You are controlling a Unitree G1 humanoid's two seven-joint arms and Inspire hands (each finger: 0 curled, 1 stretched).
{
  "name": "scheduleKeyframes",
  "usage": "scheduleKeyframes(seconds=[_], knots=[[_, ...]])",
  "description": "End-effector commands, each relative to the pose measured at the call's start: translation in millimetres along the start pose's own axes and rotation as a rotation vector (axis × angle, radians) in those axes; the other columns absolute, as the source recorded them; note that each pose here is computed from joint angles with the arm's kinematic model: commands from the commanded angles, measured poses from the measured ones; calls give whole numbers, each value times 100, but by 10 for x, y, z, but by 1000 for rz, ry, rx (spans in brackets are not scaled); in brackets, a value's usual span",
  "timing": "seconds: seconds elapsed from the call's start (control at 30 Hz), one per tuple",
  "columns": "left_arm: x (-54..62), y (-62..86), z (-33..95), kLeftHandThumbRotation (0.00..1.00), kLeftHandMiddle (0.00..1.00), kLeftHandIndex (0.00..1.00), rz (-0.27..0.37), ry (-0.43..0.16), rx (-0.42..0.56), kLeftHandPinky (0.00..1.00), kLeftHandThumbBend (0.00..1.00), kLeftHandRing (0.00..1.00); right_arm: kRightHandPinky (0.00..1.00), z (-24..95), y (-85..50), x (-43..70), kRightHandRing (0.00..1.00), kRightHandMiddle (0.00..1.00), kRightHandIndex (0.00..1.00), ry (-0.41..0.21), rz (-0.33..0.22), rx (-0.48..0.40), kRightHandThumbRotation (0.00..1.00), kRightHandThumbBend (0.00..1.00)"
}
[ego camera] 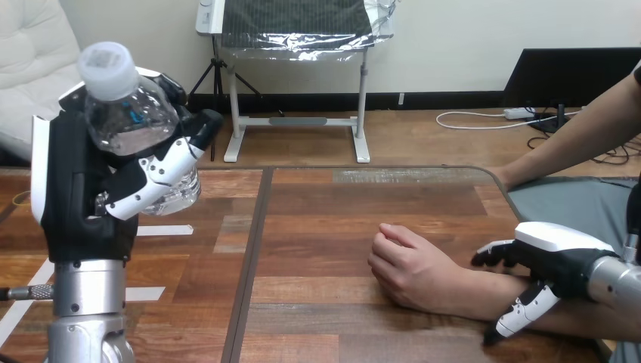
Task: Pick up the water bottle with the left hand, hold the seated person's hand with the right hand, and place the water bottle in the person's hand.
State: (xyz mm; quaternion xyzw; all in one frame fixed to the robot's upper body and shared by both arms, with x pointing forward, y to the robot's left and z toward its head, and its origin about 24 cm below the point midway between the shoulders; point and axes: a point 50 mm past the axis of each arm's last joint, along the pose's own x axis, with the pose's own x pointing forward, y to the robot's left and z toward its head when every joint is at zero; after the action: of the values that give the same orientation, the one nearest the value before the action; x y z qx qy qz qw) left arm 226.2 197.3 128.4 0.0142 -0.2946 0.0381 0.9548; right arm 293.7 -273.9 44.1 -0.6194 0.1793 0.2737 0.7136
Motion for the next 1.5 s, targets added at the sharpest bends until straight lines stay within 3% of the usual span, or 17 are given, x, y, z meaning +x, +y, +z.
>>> scheduleKeyframes(seconds=[0.0, 0.3, 0.8, 0.9, 1.0, 1.2, 1.27, 1.37, 1.47], knots=[[135, -14, 155, 0, 35, 40, 0, -109, -17, 22, 54, 28, 57, 70, 76, 126, 77, 83, 82, 20, 74, -2, 34, 100], [133, -11, 160, 0, 35, 40, 6, -107, -18, 22, 55, 28, 52, 103, 90, 167, 74, 82, 79, 10, 118, -45, 36, 100], [140, 10, 166, 0, 34, 40, 5, -119, -23, 22, 55, 28, 59, 157, 168, 216, 72, 75, 74, -10, 160, -49, 30, 100], [139, 15, 169, 0, 35, 40, 8, -120, -18, 22, 55, 28, 53, 173, 189, 227, 62, 66, 73, -8, 165, -50, 30, 100], [139, 18, 171, 0, 35, 40, 11, -119, -19, 22, 55, 28, 53, 180, 219, 241, 62, 66, 73, -11, 167, -49, 31, 100], [137, 29, 174, 0, 35, 40, 12, -125, 4, 22, 55, 28, 44, 211, 252, 255, 53, 58, 71, -16, 170, -52, 36, 100], [137, 35, 175, 0, 35, 40, 13, -131, 32, 22, 56, 28, 43, 225, 258, 254, 53, 59, 70, -22, 172, -52, 36, 99], [131, 26, 172, 0, 34, 40, 37, -102, -11, 22, 58, 28, 45, 227, 284, 270, 57, 63, 70, -9, 178, -51, 37, 99], [135, 29, 173, 0, 34, 40, 16, -120, -5, 22, 58, 28, 49, 244, 302, 274, 61, 66, 69, -15, 178, -57, 37, 99]])
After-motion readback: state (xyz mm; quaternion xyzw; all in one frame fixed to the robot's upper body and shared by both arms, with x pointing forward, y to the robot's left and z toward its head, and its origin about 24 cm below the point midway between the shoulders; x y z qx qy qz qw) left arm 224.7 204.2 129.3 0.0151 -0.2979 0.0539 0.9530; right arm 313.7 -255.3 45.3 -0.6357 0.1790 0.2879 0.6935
